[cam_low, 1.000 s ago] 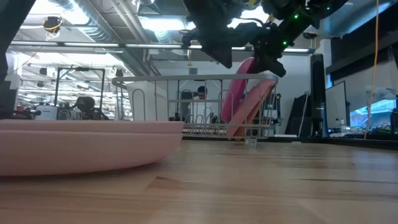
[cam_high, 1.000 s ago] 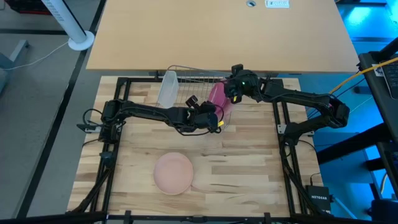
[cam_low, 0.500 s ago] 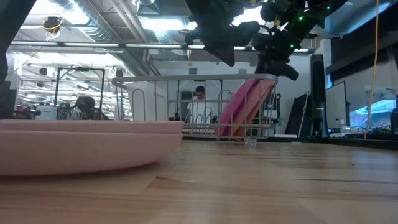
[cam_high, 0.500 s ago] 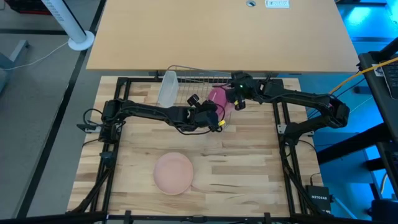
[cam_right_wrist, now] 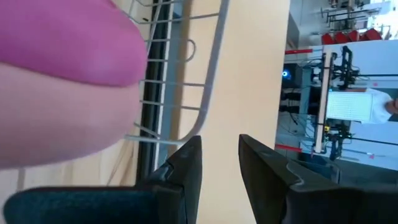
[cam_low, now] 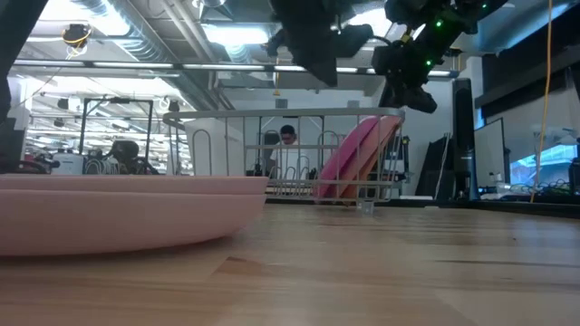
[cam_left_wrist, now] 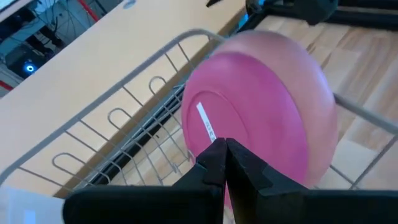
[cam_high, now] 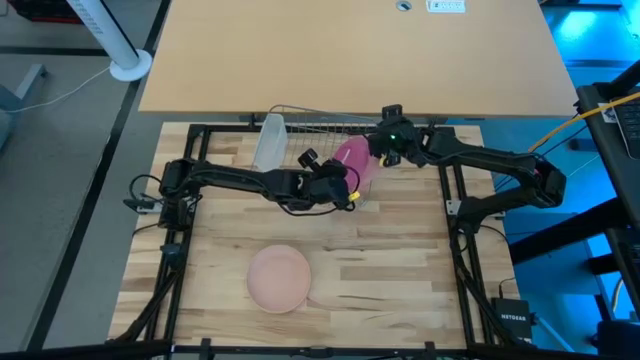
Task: Sort dishes
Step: Put the light red plate into the dish rack
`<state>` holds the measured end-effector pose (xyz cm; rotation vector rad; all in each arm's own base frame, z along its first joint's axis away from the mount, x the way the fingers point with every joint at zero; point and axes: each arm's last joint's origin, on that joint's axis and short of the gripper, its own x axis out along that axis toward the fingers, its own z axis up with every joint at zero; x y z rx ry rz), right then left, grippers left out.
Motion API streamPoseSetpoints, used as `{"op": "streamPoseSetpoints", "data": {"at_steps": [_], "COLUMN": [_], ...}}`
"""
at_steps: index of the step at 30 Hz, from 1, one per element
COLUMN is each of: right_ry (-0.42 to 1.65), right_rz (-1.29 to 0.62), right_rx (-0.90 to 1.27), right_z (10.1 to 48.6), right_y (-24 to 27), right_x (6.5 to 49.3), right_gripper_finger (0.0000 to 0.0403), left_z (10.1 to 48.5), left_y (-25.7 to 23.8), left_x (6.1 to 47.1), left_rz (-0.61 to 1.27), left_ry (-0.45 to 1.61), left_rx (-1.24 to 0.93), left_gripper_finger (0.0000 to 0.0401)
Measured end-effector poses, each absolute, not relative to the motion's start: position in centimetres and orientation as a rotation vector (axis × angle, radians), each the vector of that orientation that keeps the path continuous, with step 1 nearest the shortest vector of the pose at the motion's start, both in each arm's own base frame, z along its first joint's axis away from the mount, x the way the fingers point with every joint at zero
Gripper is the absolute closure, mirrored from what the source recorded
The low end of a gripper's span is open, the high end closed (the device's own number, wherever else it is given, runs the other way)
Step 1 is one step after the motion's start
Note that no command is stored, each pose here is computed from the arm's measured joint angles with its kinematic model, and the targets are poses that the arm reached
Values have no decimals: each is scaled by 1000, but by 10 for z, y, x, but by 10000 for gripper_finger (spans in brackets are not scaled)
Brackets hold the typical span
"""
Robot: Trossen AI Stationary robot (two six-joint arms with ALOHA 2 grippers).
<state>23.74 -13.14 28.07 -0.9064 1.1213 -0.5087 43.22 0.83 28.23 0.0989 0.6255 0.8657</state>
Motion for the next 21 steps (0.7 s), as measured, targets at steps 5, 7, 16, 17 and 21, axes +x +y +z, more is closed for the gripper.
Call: {"op": "streamPoseSetpoints", "data": {"at_steps": [5, 7, 16, 17, 21], "right_ry": [1106, 1089, 871, 841, 723], "right_rz": [-583, -613, -658, -645, -526], "right_rx": [-903, -890, -779, -751, -625], "right_z": [291, 296, 323, 324, 327], "right_y": [-129, -127, -92, -87, -66], "right_x": [230, 225, 213, 212, 213], "right_gripper_finger": [292, 292, 292, 292, 292], "left_z": [307, 318, 359, 360, 351], "left_y": [-6, -15, -62, -68, -88], "left_x": [419, 410, 356, 351, 335], "left_rz": [831, 809, 522, 470, 352], "left_ry": [578, 569, 646, 686, 858], "left_rx": [86, 82, -141, -156, -250], "left_gripper_finger": [401, 401, 401, 401, 395]}}
